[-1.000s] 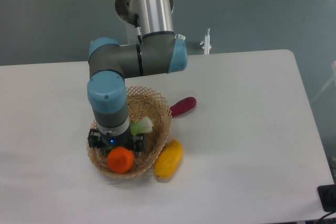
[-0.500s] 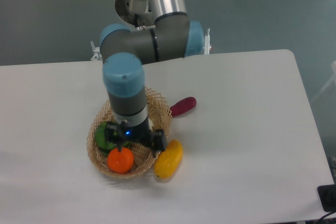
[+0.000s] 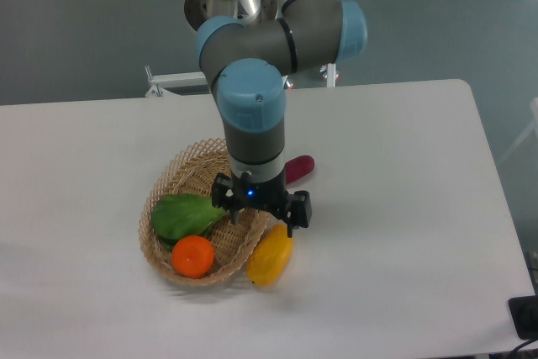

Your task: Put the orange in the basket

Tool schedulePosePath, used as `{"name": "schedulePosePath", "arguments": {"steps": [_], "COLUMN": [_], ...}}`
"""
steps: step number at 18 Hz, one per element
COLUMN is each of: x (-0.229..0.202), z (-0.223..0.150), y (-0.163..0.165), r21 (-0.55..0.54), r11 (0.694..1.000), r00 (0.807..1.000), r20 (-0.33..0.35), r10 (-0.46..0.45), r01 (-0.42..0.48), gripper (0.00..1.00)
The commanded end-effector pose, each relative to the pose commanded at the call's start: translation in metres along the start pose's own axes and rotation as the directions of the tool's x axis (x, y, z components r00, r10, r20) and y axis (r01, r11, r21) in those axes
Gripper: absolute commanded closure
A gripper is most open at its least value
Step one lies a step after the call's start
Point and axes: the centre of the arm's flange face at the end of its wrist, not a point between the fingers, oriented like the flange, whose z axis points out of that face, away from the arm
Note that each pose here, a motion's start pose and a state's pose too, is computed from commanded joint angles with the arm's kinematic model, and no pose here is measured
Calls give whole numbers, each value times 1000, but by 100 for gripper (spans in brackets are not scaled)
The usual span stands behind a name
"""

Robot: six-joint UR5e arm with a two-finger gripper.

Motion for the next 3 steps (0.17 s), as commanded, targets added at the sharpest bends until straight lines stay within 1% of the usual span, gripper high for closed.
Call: {"name": "schedulePosePath", "arguments": {"steps": [3], "x": [-2], "z": [0], "y": [2], "r21": [0], "r11": [1000], "r00": [1000], "r20": [1], "r10": [-1], "r01": [1], "gripper": [0]}}
